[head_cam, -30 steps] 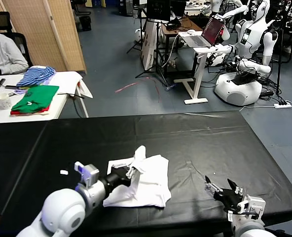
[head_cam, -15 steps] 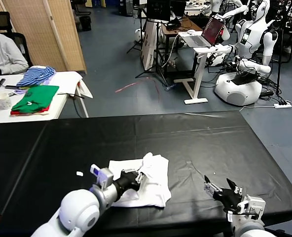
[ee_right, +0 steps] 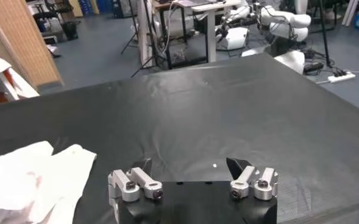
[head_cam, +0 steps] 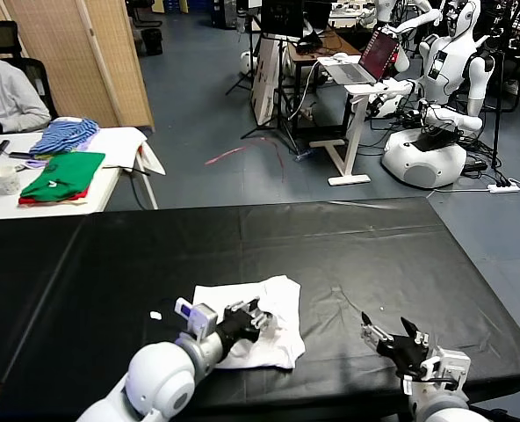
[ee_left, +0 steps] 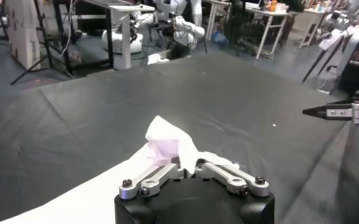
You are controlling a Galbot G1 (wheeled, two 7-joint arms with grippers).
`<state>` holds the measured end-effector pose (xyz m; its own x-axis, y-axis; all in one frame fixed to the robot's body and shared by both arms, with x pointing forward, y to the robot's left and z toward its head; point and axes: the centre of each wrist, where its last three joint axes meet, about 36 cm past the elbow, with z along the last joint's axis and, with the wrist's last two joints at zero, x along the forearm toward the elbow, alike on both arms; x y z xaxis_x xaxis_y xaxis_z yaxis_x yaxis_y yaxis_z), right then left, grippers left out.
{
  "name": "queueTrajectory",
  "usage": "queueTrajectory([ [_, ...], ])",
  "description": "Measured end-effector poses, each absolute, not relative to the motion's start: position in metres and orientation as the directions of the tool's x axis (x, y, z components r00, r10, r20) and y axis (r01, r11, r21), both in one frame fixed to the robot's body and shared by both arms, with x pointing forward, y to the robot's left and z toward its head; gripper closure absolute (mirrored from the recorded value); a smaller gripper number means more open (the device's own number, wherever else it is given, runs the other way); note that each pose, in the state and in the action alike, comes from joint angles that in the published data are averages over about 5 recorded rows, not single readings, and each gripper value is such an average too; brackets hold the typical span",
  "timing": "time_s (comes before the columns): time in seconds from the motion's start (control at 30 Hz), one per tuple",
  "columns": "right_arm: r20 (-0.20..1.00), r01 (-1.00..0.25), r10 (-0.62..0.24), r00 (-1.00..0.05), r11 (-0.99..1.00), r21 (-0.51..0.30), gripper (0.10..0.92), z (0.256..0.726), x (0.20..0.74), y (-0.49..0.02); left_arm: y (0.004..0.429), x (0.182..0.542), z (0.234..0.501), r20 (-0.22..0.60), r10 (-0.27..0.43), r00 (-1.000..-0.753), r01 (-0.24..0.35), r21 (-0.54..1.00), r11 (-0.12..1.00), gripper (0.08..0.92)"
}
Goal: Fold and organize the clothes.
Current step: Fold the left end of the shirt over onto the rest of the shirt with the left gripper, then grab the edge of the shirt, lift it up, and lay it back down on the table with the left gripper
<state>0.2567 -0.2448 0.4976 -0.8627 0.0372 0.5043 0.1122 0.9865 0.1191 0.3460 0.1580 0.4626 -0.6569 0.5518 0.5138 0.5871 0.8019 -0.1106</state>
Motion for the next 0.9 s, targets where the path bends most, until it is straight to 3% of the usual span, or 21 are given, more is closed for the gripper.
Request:
queueTrajectory([
  [0.07, 0.505, 0.112, 0.037, -0.863, 0.987, 0.12, 0.115, 0.498, 0.256, -0.245, 0.156, 0.343, 0.462, 0.517, 0.554, -0.652, 0.591, -0.111, 0.799, 0.167],
  [0.17, 0.504, 0.111, 0.036, -0.863, 0.987, 0.119, 0.115, 0.499, 0.256, -0.244, 0.154, 0.338, 0.462, 0.518, 0.562, -0.645, 0.6, -0.114, 0.792, 0.103],
  [0.27, 0.5, 0.11, 0.037, -0.865, 0.987, 0.118, 0.115, 0.5, 0.255, -0.245, 0.153, 0.331, 0.464, 0.514, 0.59, -0.623, 0.611, -0.152, 0.777, 0.094],
  [0.47, 0.486, 0.085, 0.016, -0.874, 0.989, 0.121, 0.115, 0.503, 0.257, -0.246, 0.156, 0.317, 0.476, 0.468, 0.687, -0.557, 0.612, -0.328, 0.72, 0.092],
  [0.6, 0.475, 0.042, -0.023, -0.88, 0.991, 0.126, 0.115, 0.505, 0.259, -0.244, 0.165, 0.308, 0.489, 0.433, 0.72, -0.542, 0.594, -0.408, 0.693, 0.092],
  [0.7, 0.472, -0.005, -0.061, -0.879, 0.993, 0.119, 0.115, 0.504, 0.26, -0.241, 0.176, 0.305, 0.497, 0.426, 0.702, -0.57, 0.573, -0.406, 0.712, 0.093],
  [0.9, 0.423, -0.151, -0.171, -0.89, 0.985, 0.083, 0.115, 0.496, 0.262, -0.224, 0.206, 0.305, 0.504, 0.48, 0.549, -0.684, 0.522, -0.203, 0.828, 0.092],
])
